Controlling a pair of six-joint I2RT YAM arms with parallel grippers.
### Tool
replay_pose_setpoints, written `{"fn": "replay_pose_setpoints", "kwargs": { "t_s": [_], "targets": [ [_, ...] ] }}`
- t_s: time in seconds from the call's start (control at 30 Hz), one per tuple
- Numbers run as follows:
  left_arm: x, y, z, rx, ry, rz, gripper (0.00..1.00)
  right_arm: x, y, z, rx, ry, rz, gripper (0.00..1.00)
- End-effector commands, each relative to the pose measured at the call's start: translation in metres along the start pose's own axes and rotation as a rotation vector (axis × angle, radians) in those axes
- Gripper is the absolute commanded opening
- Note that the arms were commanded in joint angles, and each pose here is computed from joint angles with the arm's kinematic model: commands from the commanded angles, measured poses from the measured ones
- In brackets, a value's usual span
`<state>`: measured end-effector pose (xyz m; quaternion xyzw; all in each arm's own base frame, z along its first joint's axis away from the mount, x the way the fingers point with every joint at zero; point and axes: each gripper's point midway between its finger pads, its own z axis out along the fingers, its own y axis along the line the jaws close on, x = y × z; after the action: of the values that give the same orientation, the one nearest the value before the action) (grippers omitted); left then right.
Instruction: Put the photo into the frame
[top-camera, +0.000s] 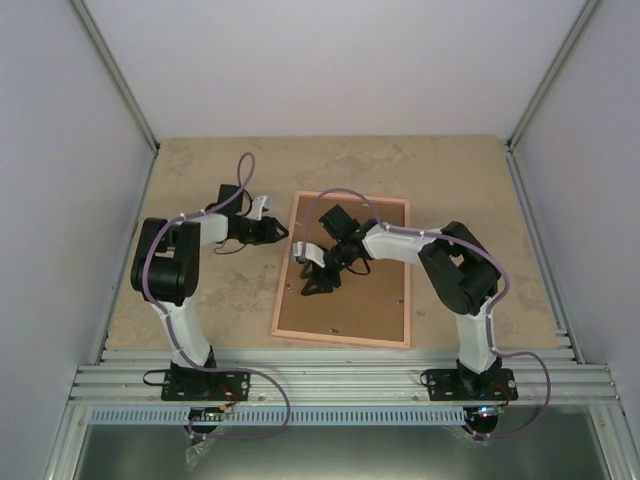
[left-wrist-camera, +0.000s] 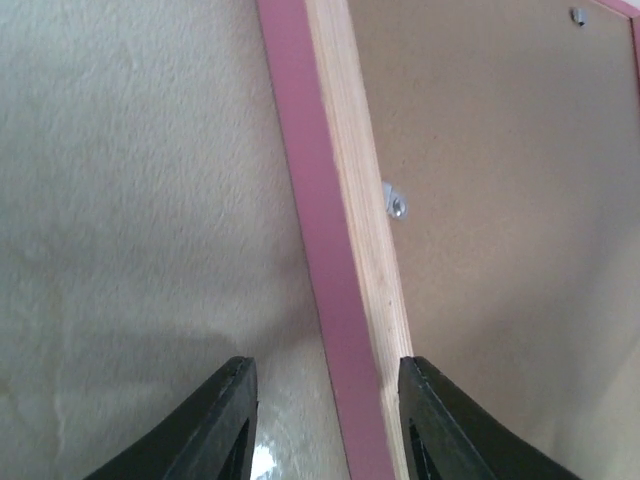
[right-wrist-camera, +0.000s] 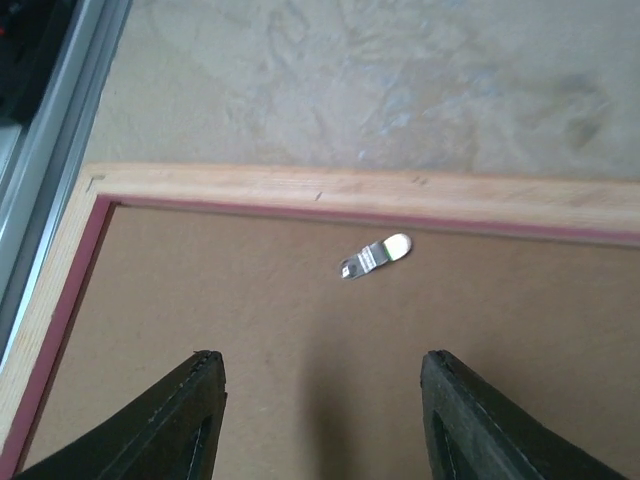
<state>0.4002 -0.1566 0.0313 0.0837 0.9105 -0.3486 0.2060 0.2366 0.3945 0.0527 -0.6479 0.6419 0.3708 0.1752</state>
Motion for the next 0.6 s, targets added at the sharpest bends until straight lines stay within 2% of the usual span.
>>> {"fn": "replay_pose_setpoints", "kwargs": {
  "t_s": [0.0,0.13,0.47,0.57],
  "targets": [
    [0.011,0.008,-0.004,-0.054,-0.002,-0.068,0.41,-0.014,0.006,0.004,0.11,-0.031,-0.021,0.54],
    [0.013,0.01,-0.003,-0.06,-0.013,-0.092,0.4,-0.012,-0.002,0.012,0.196,-0.037,0.059,0.49],
    [0.028,0.003,0.007,-0.093,0.001,-0.064,0.38,0.008,-0.01,0.038,0.309,0.042,0.073,0.46],
    [0.03,0.007,0.01,-0.112,0.007,-0.069,0.36,0.02,-0.011,0.043,0.322,0.07,0.077,0.42]
  ]
}}
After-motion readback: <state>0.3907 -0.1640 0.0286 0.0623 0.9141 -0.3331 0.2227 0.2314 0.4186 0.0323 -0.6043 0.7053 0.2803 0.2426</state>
